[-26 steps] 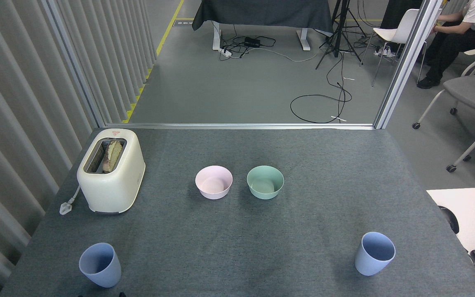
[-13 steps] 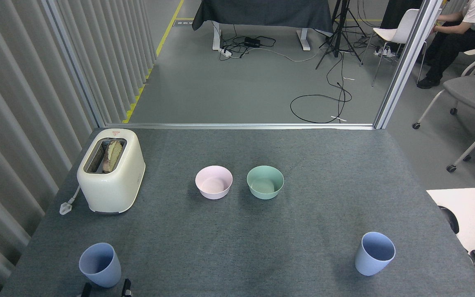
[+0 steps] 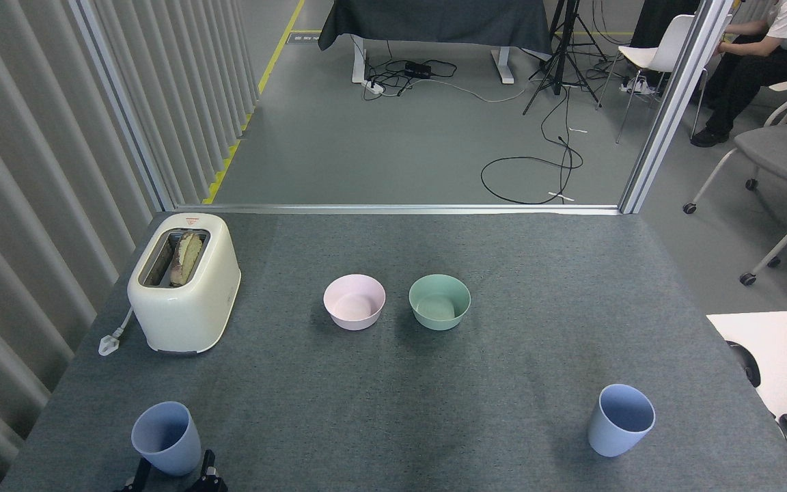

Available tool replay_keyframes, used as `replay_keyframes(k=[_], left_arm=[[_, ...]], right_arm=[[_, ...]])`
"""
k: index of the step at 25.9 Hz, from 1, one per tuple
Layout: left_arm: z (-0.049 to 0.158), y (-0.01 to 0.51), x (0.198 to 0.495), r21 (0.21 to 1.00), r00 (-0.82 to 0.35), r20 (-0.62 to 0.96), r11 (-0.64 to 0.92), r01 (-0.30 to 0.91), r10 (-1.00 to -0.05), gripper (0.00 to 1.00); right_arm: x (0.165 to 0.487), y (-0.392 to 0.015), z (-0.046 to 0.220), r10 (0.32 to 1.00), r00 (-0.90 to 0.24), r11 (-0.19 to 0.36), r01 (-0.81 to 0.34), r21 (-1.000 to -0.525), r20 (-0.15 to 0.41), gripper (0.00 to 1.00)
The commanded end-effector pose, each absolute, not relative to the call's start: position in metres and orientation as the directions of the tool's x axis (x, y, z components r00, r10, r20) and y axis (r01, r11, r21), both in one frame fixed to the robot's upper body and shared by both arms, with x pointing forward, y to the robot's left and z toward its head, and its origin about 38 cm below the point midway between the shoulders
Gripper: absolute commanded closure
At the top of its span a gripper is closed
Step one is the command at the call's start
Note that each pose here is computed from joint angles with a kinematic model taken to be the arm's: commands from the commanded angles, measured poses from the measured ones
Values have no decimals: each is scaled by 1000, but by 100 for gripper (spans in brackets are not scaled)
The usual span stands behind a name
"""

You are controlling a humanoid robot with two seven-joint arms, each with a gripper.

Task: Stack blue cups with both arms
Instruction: 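Reach the left gripper to the blue cup nearest it and grasp it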

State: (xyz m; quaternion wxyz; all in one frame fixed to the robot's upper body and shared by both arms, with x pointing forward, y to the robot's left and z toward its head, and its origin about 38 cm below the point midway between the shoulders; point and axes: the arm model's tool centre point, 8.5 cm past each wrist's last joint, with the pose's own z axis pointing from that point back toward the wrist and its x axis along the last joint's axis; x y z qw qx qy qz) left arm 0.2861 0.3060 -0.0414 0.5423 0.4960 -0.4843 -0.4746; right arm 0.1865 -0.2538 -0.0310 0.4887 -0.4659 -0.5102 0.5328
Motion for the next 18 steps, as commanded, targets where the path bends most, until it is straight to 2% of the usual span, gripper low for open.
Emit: replay_keyframes(k=[1, 11, 18], left_arm=[[-42, 306, 294, 998, 82, 55, 58, 33, -995, 0], [-39, 307, 301, 998, 81, 53, 55, 23, -995, 0], [-45, 313, 298, 997, 117, 54, 59, 40, -992, 0]], right_arm=[[186, -253, -32, 996, -89, -1, -49, -999, 3, 0], [186, -253, -32, 996, -89, -1, -48, -999, 3, 0], [185, -254, -32, 996, -88, -1, -49, -999, 3, 0]])
